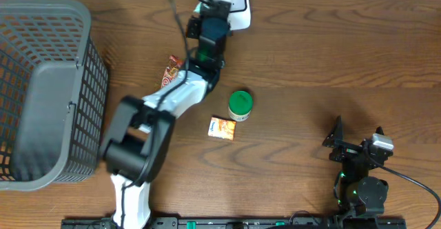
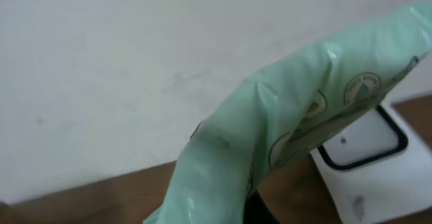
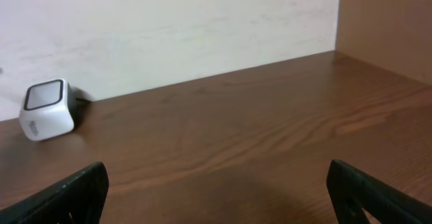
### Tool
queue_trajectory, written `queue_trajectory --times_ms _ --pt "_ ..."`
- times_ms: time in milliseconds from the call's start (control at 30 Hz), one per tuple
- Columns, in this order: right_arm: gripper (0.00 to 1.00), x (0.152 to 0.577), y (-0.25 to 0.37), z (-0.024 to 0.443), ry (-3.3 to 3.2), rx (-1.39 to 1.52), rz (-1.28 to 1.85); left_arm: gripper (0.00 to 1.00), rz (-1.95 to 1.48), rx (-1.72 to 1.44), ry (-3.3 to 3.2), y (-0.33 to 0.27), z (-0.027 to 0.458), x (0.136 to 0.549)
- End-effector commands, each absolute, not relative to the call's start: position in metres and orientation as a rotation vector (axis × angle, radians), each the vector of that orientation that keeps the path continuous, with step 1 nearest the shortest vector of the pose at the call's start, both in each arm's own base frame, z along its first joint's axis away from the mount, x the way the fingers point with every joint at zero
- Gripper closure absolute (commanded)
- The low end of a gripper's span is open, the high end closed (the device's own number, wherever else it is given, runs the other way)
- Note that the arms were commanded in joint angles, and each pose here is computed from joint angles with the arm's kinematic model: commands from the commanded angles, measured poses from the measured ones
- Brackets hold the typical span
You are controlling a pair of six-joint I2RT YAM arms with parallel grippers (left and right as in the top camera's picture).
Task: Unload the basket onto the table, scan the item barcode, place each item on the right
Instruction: 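Hold the mint-green wipes pack against the scanner window with the left gripper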
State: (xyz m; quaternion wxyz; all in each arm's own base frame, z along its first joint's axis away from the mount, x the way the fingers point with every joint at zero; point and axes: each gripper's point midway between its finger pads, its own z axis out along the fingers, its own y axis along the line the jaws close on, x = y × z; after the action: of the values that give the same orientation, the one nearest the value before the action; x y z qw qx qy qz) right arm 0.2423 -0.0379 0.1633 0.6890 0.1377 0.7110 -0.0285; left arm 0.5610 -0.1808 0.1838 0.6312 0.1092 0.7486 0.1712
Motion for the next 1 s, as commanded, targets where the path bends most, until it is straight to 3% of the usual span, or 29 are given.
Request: queue_trajectory --times_ms 0,633,967 --pt "0.01 0.242 -0.039 0.162 1.594 0.3 -0.079 0.93 0.563 0.367 1.662 -0.187 0.169 0.576" --pt "0.01 0.242 -0.039 0.162 1.594 0.3 -0.079 0.93 0.677 0.62 1.396 -0.237 0.155 0.623" --pt "0.01 0.242 -0.039 0.162 1.594 0.3 -0.079 0.93 0.736 0.769 1.418 -0.233 0.105 0.63"
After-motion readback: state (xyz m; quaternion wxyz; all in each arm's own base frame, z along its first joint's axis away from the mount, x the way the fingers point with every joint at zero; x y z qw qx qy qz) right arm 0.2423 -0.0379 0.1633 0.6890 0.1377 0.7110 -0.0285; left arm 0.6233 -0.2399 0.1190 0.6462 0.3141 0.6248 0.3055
